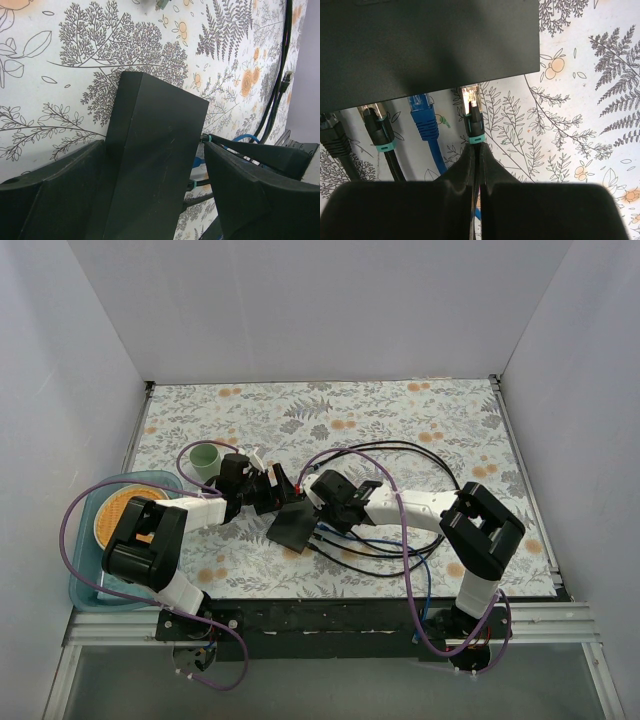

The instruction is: Insert the plug into the switch port

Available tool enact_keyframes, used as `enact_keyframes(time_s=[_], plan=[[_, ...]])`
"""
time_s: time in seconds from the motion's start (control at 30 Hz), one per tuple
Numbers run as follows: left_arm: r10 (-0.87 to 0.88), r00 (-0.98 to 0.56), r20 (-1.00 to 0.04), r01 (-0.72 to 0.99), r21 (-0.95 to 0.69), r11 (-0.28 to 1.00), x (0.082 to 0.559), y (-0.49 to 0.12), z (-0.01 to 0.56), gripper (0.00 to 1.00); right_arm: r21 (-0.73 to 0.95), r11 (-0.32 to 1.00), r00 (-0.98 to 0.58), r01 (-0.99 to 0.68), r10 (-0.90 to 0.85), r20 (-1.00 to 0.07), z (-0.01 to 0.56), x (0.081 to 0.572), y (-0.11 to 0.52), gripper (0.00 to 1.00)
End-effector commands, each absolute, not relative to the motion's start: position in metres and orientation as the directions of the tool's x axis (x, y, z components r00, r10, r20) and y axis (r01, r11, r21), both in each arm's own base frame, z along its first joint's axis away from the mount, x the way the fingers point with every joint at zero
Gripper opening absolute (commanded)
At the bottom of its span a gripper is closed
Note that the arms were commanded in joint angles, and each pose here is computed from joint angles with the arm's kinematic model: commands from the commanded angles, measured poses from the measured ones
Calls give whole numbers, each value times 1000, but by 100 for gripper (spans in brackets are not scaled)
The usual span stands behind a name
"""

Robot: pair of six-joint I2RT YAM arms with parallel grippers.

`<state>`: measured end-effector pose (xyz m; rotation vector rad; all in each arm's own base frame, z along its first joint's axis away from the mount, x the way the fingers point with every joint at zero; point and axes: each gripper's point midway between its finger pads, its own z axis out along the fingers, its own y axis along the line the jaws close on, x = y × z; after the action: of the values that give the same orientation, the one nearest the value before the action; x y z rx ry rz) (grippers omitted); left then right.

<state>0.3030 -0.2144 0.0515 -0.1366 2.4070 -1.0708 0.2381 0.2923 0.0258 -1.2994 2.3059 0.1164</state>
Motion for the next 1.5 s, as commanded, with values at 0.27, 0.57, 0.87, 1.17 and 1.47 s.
enact_keyframes(time_s=[0.27, 0.57, 0.87, 1.17, 1.47], plan=[[-256, -878, -404, 153, -745, 649, 299, -225, 61, 79, -176, 572, -378, -801, -712, -592, 56, 255, 332, 1], [-253, -882, -398, 156, -751, 641, 298, -228, 61, 79, -181, 572, -342, -800, -683, -646, 70, 252, 349, 1], [-235, -888, -394, 171, -759, 628, 294, -231, 62, 77, -200, 571, -310, -797, -670, -675, 71, 253, 355, 1], [-202, -897, -393, 198, -767, 610, 289, -237, 63, 66, -203, 560, -288, -803, -663, -691, 70, 256, 363, 1], [-163, -918, -362, 208, -788, 580, 277, -247, 63, 64, -200, 594, -291, -779, -626, -723, 72, 261, 365, 1]])
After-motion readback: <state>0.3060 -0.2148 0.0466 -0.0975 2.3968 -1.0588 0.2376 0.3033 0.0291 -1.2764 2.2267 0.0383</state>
